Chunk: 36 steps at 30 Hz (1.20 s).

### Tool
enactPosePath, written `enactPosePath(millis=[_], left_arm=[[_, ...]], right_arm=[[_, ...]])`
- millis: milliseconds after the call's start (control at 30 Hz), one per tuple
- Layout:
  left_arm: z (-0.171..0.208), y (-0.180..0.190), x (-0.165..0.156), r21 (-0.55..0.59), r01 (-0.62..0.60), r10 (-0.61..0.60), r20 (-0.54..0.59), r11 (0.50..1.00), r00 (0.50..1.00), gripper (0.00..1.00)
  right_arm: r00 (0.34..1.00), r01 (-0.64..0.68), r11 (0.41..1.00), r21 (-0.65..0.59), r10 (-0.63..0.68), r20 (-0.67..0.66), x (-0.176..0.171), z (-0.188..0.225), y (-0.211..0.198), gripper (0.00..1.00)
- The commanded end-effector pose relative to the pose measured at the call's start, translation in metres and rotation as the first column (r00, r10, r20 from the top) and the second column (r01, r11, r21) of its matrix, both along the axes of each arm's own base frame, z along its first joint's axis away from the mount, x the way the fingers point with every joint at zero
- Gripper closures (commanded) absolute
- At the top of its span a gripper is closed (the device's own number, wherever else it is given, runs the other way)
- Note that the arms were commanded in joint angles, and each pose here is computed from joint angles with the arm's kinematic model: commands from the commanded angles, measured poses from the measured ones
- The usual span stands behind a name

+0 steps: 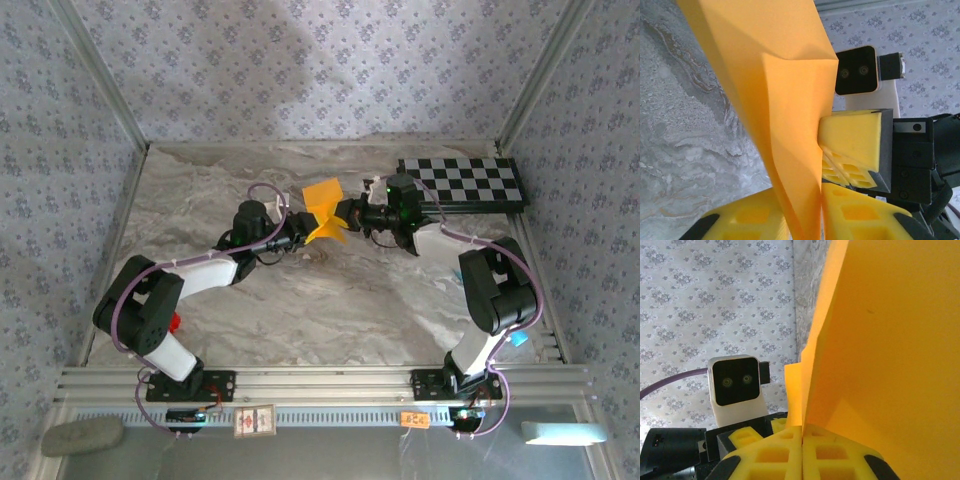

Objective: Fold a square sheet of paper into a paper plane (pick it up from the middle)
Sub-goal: Turn over the paper at the center of the table.

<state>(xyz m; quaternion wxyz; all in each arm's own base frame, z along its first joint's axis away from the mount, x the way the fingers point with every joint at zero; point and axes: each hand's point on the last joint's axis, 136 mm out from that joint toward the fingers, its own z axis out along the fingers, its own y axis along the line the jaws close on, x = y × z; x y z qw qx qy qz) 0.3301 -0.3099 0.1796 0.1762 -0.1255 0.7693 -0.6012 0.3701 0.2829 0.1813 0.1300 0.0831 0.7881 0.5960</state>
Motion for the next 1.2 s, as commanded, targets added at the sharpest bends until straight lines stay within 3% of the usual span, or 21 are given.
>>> enactPosePath(millis=[0, 133, 200, 267, 367, 500, 633, 700, 800, 900, 967, 1033, 1133, 1167], left_arm=[[0.002, -0.001, 0.004, 0.016, -0.001, 0.001, 0.027, 1.0, 1.0, 0.83], [-0.012, 0.005, 0.003, 0.097, -0.007, 0.007, -0.001, 0.995, 1.0, 0.91], [-0.026, 0.014, -0.001, 0.228, -0.007, 0.014, -0.026, 0.974, 1.0, 0.94], [-0.038, 0.029, -0.007, 0.408, -0.005, 0.023, -0.04, 0.913, 0.999, 0.94], [-0.045, 0.057, -0.013, 0.668, 0.0, 0.029, -0.031, 0.745, 0.999, 0.95], [-0.045, 0.089, -0.011, 0.851, 0.002, 0.034, -0.023, 0.524, 0.999, 0.94], [-0.039, 0.113, -0.007, 0.954, 0.0, 0.026, -0.008, 0.299, 1.0, 0.94], [-0.035, 0.122, -0.002, 0.989, -0.006, 0.01, 0.005, 0.149, 1.0, 0.94], [-0.029, 0.129, 0.005, 0.997, -0.006, -0.024, 0.004, -0.078, 1.0, 0.95], [-0.029, 0.123, 0.013, 0.97, -0.013, -0.067, -0.003, -0.241, 0.998, 0.95], [-0.033, 0.11, 0.019, 0.958, -0.013, -0.097, -0.015, -0.285, 0.995, 0.95], [-0.04, 0.092, 0.023, 0.955, -0.008, -0.131, -0.032, -0.297, 0.991, 0.95], [-0.064, 0.064, 0.024, 0.966, 0.037, -0.162, -0.081, -0.256, 0.983, 0.95], [-0.074, 0.052, 0.022, 0.974, 0.065, -0.17, -0.104, -0.218, 0.98, 0.94]], right_arm=[[1.0, -0.01, 1.0, 0.008, 0.01, 0.013, -0.005, 0.003, -0.005, 0.82], [0.999, 0.038, 0.997, -0.063, -0.037, 0.019, -0.003, -0.011, -0.025, 0.65], [0.997, 0.069, 0.987, -0.148, -0.064, 0.039, -0.003, -0.018, -0.039, 0.59], [0.994, 0.095, 0.967, -0.235, -0.081, 0.071, -0.004, -0.02, -0.053, 0.54], [0.986, 0.147, 0.92, -0.363, -0.108, 0.126, -0.004, -0.019, -0.075, 0.46], [0.966, 0.23, 0.863, -0.45, -0.148, 0.21, -0.001, -0.01, -0.1, 0.39], [0.948, 0.298, 0.814, -0.499, -0.194, 0.25, 0.0, -0.004, -0.12, 0.36], [0.942, 0.323, 0.792, -0.518, -0.216, 0.256, -0.001, -0.004, -0.127, 0.35], [0.937, 0.342, 0.774, -0.532, -0.236, 0.259, -0.002, -0.006, -0.134, 0.35], [0.931, 0.359, 0.762, -0.539, -0.25, 0.267, -0.004, -0.009, -0.139, 0.34], [0.922, 0.381, 0.75, -0.541, -0.264, 0.283, -0.005, -0.01, -0.144, 0.34], [0.912, 0.407, 0.73, -0.548, -0.291, 0.289, -0.006, -0.012, -0.153, 0.34], [0.892, 0.453, 0.697, -0.556, -0.345, 0.293, -0.009, -0.015, -0.169, 0.35], [0.884, 0.467, 0.686, -0.558, -0.364, 0.293, -0.01, -0.016, -0.174, 0.35]])
